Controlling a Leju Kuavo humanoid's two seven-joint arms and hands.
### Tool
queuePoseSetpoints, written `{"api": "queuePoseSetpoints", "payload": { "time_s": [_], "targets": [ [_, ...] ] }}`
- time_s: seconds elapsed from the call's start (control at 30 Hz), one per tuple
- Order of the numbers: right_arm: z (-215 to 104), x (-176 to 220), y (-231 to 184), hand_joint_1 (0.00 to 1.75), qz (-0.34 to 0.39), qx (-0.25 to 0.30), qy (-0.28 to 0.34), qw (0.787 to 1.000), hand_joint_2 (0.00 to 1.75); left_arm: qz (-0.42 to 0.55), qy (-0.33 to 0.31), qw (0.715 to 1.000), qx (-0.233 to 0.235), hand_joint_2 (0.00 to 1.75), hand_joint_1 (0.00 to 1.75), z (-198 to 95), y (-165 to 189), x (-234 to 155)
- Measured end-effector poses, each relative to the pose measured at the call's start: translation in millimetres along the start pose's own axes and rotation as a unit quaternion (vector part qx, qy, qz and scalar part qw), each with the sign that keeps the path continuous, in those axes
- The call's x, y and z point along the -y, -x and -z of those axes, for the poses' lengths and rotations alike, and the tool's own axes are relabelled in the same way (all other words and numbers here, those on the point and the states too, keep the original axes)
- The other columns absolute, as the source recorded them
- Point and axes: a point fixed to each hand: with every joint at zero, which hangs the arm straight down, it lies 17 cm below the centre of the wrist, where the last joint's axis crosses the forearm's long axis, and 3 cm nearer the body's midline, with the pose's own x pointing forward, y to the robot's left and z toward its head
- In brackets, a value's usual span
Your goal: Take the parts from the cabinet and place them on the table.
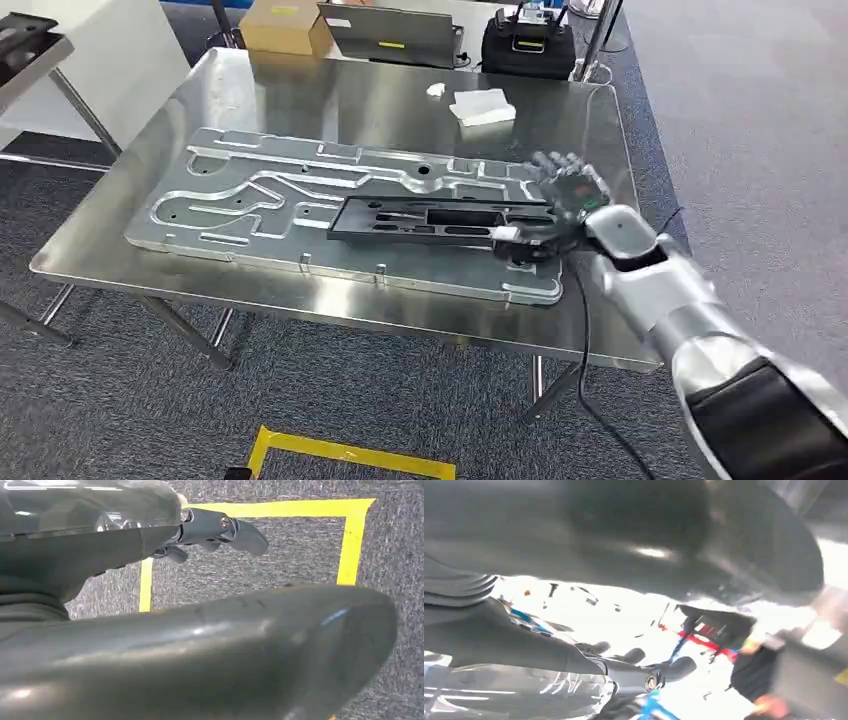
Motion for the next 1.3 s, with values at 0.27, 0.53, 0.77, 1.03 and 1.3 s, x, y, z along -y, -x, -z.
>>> {"api": "queuePoseSetpoints", "payload": {
  "time_s": [0.27,0.53,0.77,1.03,1.3],
  "targets": [
    [7.3,141.6,124.7,0.0,0.043,-0.085,0.111,0.989,0.0,0.003,0.018,1.0,0.005,0.0,0.0,-2.4,-0.7,11.6],
    [2.9,175.0,149.8,0.0,0.047,-0.102,0.14,0.984,0.0,0.001,0.018,1.0,0.01,0.0,0.0,-2.5,-2.9,13.0],
    [-2.7,211.3,158.6,0.0,0.097,-0.085,0.199,0.972,0.0,-0.029,-0.009,0.999,0.036,0.0,0.0,-1.6,-13.0,3.0],
    [-28.2,214.2,180.2,0.0,0.146,-0.077,0.257,0.952,0.0,-0.093,-0.029,0.992,0.079,0.0,0.0,-0.9,-34.5,-6.7],
    [-45.0,175.0,185.4,0.0,0.161,-0.085,0.256,0.949,0.0,-0.115,-0.046,0.99,0.069,0.0,0.0,0.5,-32.1,-14.0]
  ]
}}
